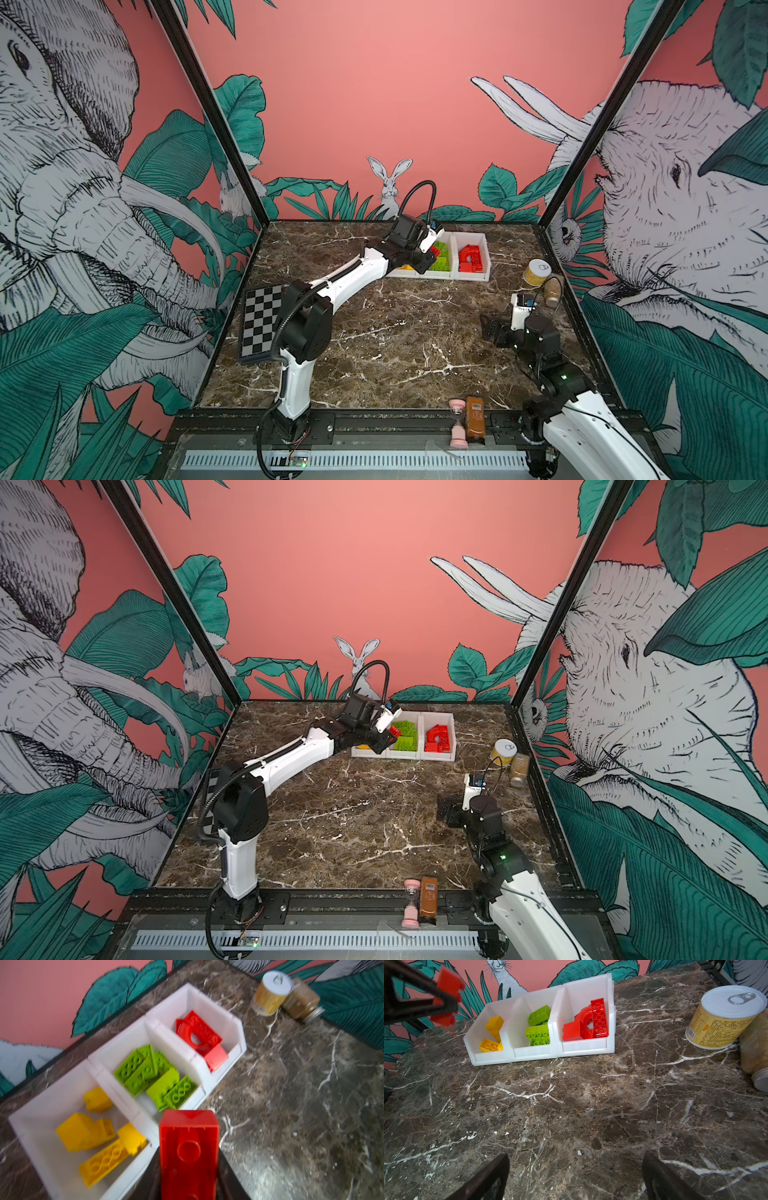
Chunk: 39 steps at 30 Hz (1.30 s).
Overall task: Sort the legos into containers by color
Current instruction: Place the lego in the container.
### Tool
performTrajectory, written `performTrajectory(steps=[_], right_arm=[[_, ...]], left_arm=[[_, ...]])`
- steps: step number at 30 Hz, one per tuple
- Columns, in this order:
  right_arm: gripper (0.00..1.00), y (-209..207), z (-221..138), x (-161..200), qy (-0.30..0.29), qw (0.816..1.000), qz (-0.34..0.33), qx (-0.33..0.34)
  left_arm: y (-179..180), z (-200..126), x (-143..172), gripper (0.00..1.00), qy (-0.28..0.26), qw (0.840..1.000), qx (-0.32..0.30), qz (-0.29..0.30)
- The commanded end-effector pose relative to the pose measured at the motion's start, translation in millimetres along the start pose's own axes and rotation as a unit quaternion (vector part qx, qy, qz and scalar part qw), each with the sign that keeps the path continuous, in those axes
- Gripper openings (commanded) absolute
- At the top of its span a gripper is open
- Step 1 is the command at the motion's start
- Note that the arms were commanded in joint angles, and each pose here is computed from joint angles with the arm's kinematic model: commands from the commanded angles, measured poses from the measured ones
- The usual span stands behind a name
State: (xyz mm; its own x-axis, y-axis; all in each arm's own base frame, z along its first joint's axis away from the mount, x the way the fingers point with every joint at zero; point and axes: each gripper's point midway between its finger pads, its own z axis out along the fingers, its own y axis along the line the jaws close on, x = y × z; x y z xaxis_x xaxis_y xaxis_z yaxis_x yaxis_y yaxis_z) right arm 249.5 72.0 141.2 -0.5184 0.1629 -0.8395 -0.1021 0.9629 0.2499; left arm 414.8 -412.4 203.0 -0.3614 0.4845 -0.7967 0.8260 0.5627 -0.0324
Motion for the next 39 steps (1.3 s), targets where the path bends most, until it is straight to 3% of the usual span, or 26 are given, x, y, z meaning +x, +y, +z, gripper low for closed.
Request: performTrajectory(steps=[1, 15, 21, 29, 32, 34, 36, 39], right_arm=[[0.98, 6, -1, 0, 0.0, 1.0, 0.006, -0.018], [0.97, 26, -10, 4, 0.025, 0.997, 0.009, -0.075], [0.98, 32, -16, -2, 0.017, 0.996, 0.008, -0.091], [0.98, 34, -17, -3, 0.019, 0.995, 0.013, -0.094], [0.97, 35, -17, -3, 0.017, 0.995, 0.014, -0.099], [0.97, 35, -18, -2, 0.017, 0.995, 0.012, -0.099], [0.98, 35, -19, -4, 0.012, 0.995, 0.011, -0.097], [0.98, 32, -20, -8, 0.003, 0.996, 0.005, -0.089]], left_arm=[[-17, 22, -19, 0.21, -0.028, 0.999, 0.036, 0.004], [-23, 98, -79, 0.22, -0.136, 0.987, 0.086, -0.01], [-28, 119, -84, 0.22, -0.163, 0.981, 0.098, -0.025], [-24, 144, -67, 0.24, -0.161, 0.982, 0.095, -0.032], [-21, 147, -65, 0.41, -0.16, 0.983, 0.086, -0.027], [-22, 147, -64, 0.63, -0.156, 0.984, 0.087, -0.023], [-22, 142, -67, 0.79, -0.156, 0.984, 0.085, -0.017], [-18, 126, -80, 0.89, -0.162, 0.984, 0.067, -0.001]])
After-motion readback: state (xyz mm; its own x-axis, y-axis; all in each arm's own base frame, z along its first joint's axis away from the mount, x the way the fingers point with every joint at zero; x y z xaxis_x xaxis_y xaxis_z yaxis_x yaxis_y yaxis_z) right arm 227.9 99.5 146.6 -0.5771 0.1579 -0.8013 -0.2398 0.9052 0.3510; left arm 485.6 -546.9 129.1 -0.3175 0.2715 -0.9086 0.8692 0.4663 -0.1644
